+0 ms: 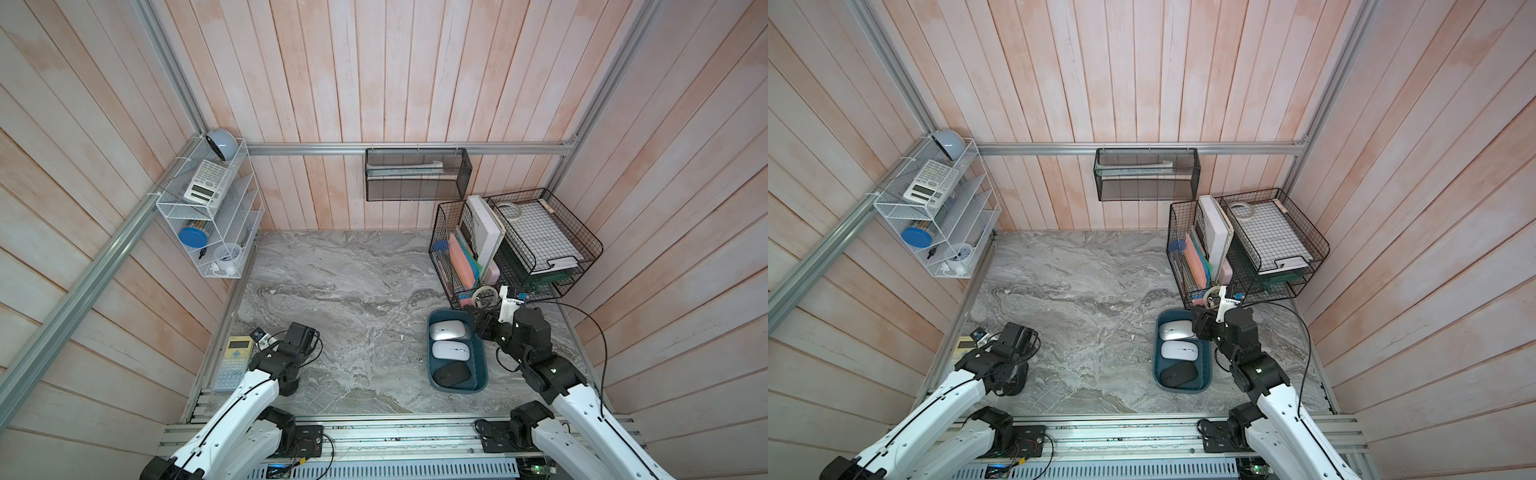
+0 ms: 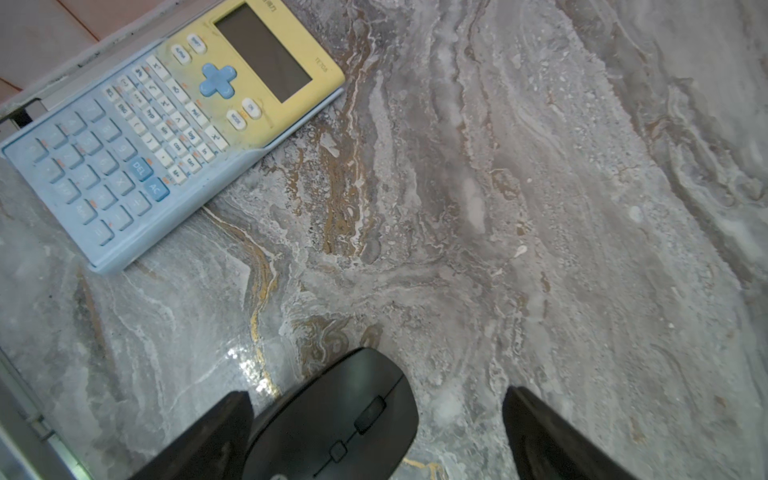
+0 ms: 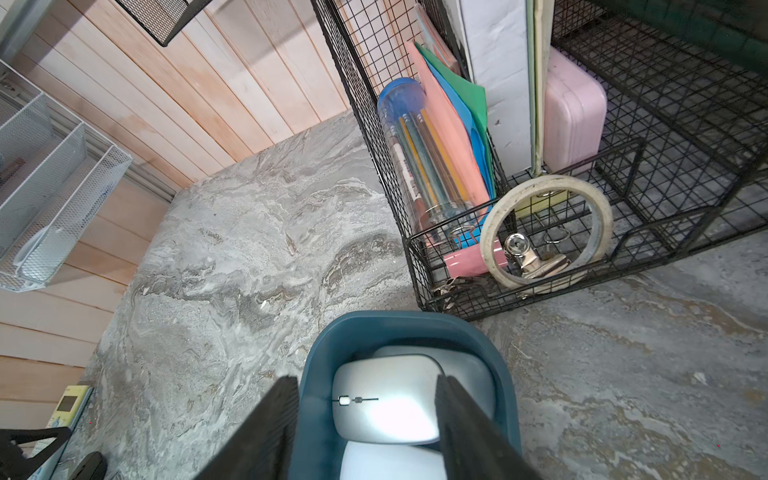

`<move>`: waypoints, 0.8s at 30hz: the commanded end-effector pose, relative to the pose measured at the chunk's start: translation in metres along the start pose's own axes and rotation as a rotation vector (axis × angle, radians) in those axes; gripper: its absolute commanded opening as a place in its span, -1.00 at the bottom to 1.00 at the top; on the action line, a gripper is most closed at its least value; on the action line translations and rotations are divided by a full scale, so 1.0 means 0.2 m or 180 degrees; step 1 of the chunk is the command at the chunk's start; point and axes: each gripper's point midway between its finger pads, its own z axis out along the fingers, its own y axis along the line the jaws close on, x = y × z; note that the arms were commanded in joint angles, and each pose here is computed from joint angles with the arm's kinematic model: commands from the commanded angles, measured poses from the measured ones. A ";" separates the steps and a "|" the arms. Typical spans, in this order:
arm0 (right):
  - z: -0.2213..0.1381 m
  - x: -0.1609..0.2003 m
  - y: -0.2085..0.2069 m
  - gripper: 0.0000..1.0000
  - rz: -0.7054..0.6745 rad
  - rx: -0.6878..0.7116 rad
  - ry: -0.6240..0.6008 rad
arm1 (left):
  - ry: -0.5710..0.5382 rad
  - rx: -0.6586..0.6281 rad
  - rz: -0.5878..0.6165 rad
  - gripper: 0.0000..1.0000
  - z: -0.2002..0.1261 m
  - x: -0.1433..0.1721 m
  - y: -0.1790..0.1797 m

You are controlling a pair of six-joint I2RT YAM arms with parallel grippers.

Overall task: Put the mouse in the storage box
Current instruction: Pick up the mouse from the center of the board.

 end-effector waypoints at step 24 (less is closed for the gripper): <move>0.04 0.01 -0.02 0.18 0.0068 0.0025 0.0015 | 0.0988 0.0952 0.0379 0.86 0.05 0.32 -0.31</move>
